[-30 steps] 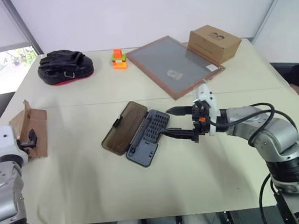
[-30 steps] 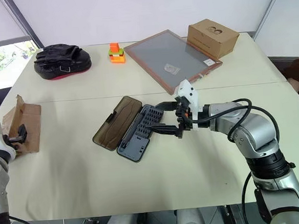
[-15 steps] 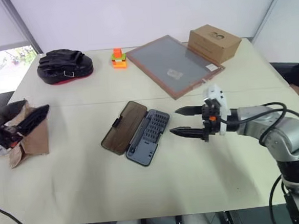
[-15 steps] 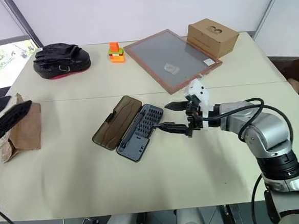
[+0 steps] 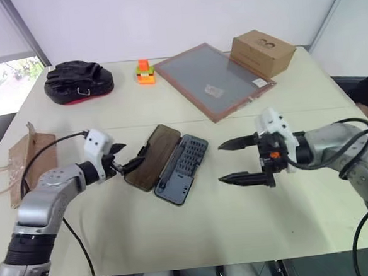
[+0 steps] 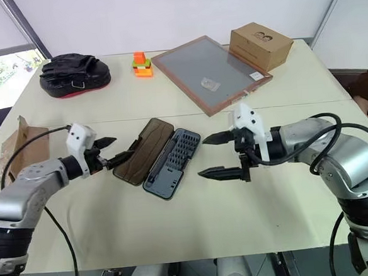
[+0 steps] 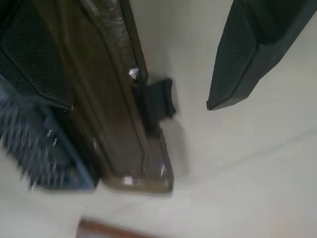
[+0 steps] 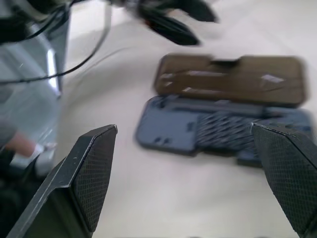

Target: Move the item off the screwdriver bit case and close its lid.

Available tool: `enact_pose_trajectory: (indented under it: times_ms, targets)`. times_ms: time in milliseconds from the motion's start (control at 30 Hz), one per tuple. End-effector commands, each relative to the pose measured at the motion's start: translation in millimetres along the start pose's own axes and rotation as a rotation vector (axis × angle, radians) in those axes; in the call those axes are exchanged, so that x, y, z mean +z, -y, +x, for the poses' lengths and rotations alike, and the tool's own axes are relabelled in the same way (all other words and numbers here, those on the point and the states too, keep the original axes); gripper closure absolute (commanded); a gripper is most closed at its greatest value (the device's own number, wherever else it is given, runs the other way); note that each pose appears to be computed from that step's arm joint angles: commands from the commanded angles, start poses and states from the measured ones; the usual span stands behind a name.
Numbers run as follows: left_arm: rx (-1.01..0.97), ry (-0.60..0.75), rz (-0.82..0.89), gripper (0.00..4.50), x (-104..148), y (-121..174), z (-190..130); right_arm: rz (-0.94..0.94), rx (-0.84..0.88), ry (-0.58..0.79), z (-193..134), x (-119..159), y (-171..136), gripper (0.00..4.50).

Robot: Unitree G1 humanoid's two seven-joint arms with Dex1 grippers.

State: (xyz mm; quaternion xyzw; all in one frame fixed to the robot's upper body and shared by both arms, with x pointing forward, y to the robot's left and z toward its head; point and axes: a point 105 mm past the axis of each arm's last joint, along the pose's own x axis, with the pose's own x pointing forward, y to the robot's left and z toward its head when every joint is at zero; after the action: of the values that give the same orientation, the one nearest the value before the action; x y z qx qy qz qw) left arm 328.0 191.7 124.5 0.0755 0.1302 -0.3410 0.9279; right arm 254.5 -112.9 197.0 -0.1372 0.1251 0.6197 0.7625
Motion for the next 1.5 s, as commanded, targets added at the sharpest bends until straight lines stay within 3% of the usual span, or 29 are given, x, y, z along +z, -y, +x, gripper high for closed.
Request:
enact_pose_trajectory:
  times_ms: [33, 367, 567, 667, 900, 1033, 1167, 1300, 1500]
  targets:
    - [0.007, -0.023, 0.096, 0.05, 1, -6, 4, -0.039, -0.016, 0.033, 1, 11, -4, 0.00]
    - [-0.038, -0.152, 0.119, 0.05, -31, -6, 24, -0.026, -0.024, 0.035, -1, 11, -20, 0.00]
    - [-0.058, -0.222, 0.175, 0.05, -45, -3, 26, 0.004, -0.034, -0.011, -3, -2, -24, 0.00]
    - [-0.071, -0.218, 0.144, 0.91, -47, 2, 26, 0.008, -0.034, 0.003, -3, 0, -24, 0.00]
    - [-0.061, -0.231, 0.122, 4.40, -55, 2, 23, 0.016, -0.050, -0.005, -5, -3, -22, 0.00]
    - [-0.020, -0.240, 0.129, 4.46, -55, -6, 21, 0.053, -0.057, 0.030, -5, -3, -20, 0.00]
    - [-0.048, -0.219, 0.220, 4.46, -39, -16, 23, 0.069, -0.086, 0.011, -7, -12, -15, 0.00]
    - [-0.231, -0.164, 0.516, 4.46, -6, -10, 31, 0.100, -0.095, 0.010, -8, -20, -13, 0.00]
    - [-0.509, -0.160, 0.895, 4.46, 17, 3, 49, 0.118, -0.098, -0.031, -7, -36, -16, 0.00]
